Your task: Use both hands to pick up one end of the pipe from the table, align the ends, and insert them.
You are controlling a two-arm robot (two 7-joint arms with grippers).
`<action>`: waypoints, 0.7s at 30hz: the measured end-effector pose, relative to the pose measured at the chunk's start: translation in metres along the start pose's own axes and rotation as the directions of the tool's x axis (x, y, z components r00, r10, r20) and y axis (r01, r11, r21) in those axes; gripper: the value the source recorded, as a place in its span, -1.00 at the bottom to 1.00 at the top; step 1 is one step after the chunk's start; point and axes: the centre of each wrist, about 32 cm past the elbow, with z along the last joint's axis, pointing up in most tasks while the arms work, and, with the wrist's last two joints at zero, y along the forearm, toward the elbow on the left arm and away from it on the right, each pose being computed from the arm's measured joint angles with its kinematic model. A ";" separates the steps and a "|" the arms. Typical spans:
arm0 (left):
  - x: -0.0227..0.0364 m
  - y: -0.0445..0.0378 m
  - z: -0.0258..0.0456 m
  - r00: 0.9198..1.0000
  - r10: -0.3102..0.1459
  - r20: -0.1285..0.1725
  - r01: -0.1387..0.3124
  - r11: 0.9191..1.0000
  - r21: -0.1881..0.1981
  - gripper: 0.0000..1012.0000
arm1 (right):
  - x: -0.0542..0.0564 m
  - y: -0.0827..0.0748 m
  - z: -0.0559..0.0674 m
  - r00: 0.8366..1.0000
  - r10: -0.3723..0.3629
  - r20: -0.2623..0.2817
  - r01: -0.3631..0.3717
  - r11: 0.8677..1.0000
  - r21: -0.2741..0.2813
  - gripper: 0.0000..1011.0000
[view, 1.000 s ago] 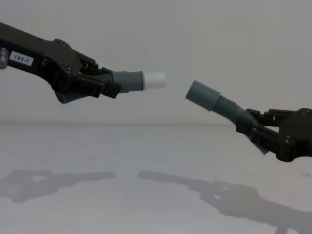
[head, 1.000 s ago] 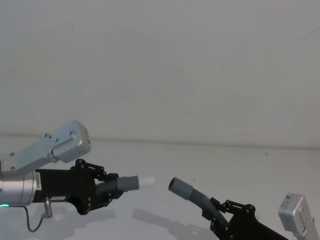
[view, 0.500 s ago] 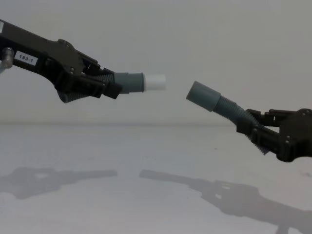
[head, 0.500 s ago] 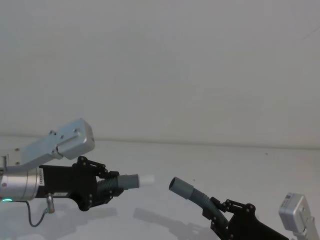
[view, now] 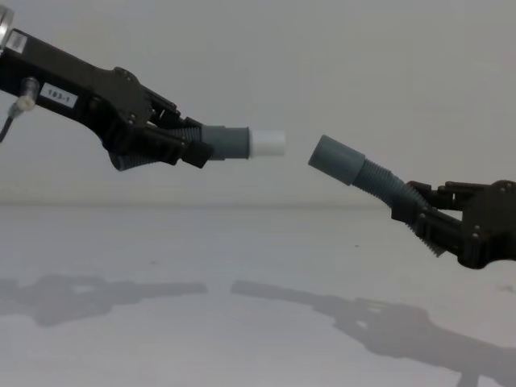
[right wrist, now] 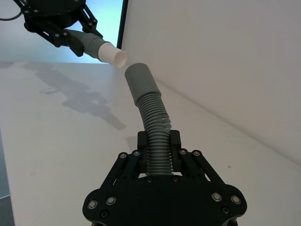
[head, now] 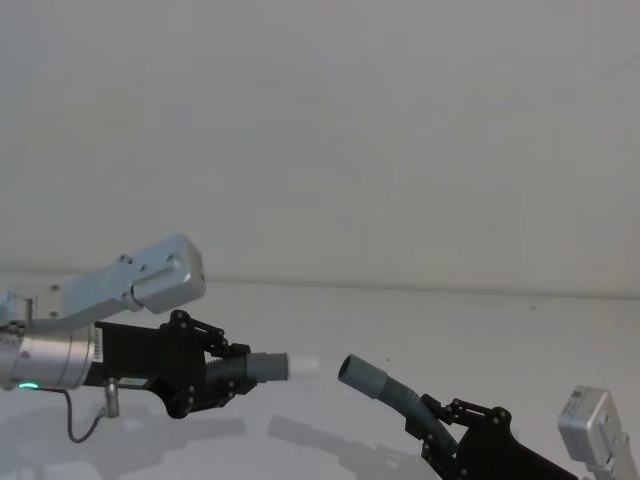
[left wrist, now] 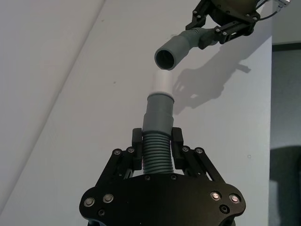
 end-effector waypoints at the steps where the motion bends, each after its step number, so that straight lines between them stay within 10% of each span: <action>1: 0.0020 -0.0014 0.0006 1.000 -0.007 0.003 0.007 1.000 0.002 -0.35 | 0.000 0.000 0.000 1.000 0.000 0.000 0.000 1.000 0.000 -0.51; 21: 0.0206 -0.0107 0.0088 0.998 -0.048 0.045 0.046 0.998 0.032 -0.35 | 0.001 0.000 0.000 1.000 0.000 0.000 0.000 1.000 0.000 -0.51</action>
